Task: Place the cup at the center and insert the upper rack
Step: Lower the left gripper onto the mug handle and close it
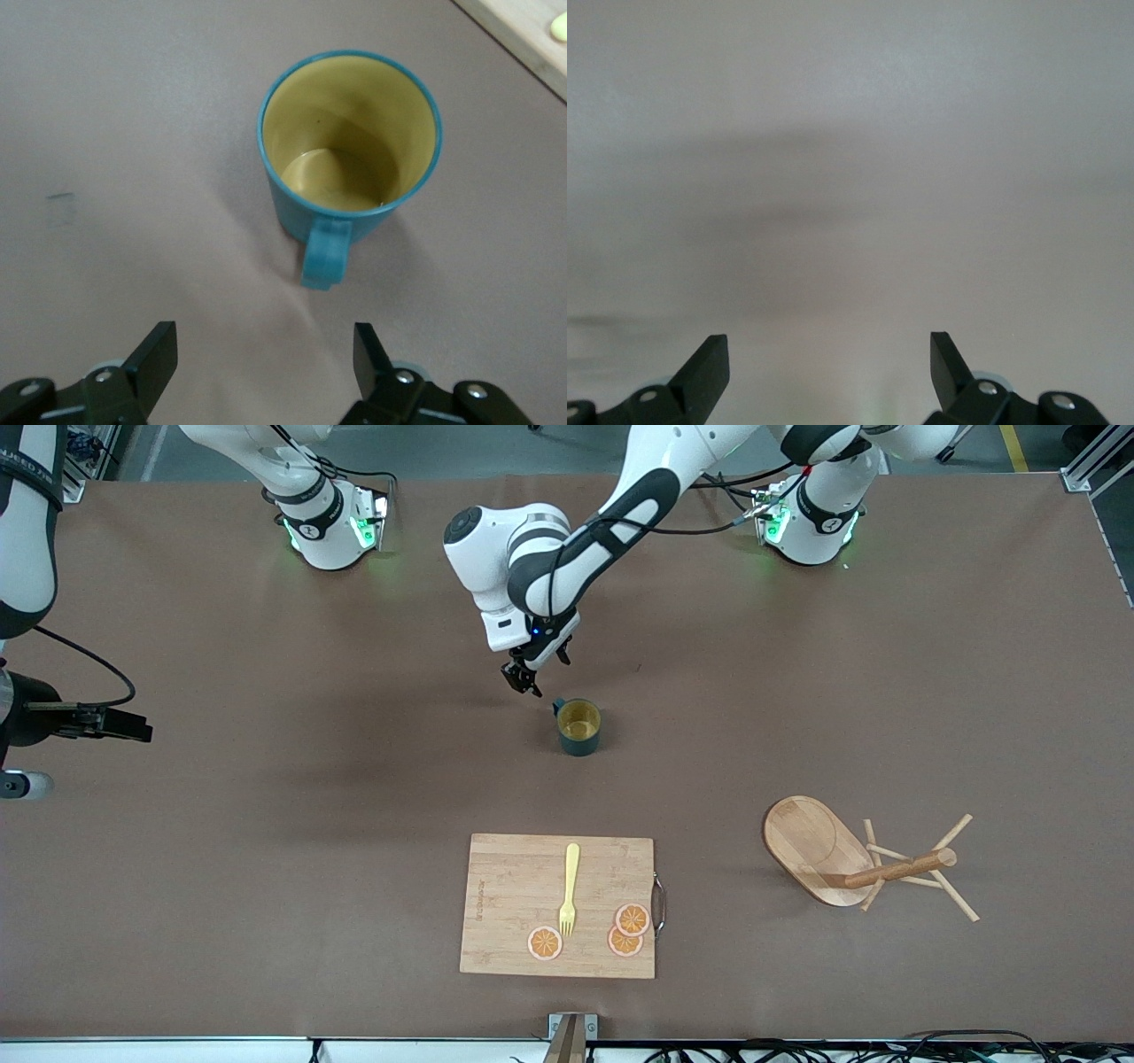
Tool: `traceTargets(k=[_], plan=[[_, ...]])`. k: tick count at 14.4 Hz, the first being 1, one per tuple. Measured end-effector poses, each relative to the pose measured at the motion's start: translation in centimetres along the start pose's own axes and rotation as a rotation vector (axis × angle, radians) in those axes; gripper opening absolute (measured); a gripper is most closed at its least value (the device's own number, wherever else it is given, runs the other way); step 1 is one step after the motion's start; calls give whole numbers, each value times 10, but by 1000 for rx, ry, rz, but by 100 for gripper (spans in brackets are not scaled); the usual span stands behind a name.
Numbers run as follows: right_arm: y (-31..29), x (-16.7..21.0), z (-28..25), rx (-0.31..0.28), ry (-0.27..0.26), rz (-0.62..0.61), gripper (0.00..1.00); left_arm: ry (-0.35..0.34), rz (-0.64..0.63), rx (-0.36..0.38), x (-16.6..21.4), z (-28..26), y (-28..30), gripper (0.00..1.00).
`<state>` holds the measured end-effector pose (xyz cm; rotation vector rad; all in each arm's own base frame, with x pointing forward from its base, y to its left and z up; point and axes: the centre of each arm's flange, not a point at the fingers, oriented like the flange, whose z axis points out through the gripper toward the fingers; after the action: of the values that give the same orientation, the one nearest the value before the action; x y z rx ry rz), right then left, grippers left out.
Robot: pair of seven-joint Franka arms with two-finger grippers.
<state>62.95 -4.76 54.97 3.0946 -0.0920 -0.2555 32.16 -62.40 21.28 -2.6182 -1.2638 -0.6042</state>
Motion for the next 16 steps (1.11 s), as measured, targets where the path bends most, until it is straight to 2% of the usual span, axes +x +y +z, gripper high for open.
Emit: traceTargets(k=[3,6,8,11,13,14,16], plan=[[4,-1,-10,0,21,6,100,69,-4,-27,-20,20,-5,78],[8,-2,-14,1,24,12,100,121,-12,-56,-20,26,1,70],[8,-4,-21,7,26,13,100,137,-16,-79,-17,23,6,67],[5,-13,-26,39,-15,8,100,172,5,-113,-16,24,9,67],[6,-23,-41,44,2,7,100,180,14,-112,-19,29,7,63],[7,-30,-49,46,10,7,100,184,18,-109,-21,33,7,58],[10,-45,-62,50,27,11,100,193,19,-105,-20,39,7,55]])
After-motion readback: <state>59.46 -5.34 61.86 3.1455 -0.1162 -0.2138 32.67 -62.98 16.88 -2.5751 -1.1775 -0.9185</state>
